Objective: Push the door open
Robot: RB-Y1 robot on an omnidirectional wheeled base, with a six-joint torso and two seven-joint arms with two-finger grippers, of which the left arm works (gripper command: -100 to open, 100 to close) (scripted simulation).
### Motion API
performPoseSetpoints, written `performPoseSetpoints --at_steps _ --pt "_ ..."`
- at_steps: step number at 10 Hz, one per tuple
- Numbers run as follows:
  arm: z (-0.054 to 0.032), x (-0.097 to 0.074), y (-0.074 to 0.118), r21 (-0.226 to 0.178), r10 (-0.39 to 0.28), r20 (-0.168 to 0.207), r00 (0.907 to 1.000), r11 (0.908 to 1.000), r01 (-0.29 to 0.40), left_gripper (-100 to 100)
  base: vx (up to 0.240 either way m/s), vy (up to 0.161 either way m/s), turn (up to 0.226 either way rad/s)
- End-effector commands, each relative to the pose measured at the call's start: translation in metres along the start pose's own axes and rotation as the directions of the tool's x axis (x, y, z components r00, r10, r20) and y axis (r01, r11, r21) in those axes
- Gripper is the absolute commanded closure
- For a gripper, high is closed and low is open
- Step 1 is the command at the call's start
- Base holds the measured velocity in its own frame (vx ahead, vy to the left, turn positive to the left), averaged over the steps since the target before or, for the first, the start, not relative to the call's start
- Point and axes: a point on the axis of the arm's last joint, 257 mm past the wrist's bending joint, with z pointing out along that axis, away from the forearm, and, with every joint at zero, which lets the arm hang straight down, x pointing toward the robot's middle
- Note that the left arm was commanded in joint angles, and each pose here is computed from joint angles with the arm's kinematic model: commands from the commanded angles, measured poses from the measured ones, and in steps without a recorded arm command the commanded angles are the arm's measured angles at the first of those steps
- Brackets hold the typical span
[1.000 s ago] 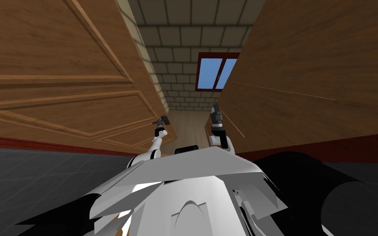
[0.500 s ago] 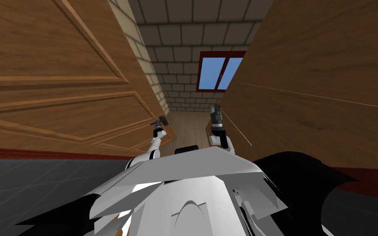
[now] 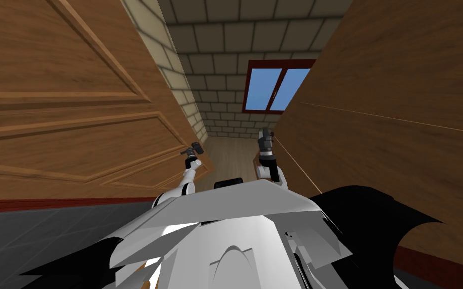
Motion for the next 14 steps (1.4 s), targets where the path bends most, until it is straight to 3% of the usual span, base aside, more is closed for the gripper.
performPoseSetpoints --at_steps 1,4,5,8,14 --pt "0.0022 -0.012 -0.003 0.010 0.000 0.022 0.9998 1.0000 0.000 100 0.217 -0.059 0.057" --pt "0.0014 -0.022 -0.001 0.006 0.000 0.041 0.9991 1.0000 -0.001 100 0.145 -0.044 0.051" --pt "0.0029 -0.035 -0.003 0.011 0.001 0.067 0.9978 0.9999 -0.001 100 0.118 0.002 0.035" --pt "0.0035 -0.052 -0.003 0.011 0.000 0.101 0.9949 0.9999 -0.001 100 0.165 -0.031 0.043" --pt "0.0029 -0.097 -0.004 0.011 -0.002 0.193 0.9811 0.9999 0.000 100 0.202 -0.008 0.045"
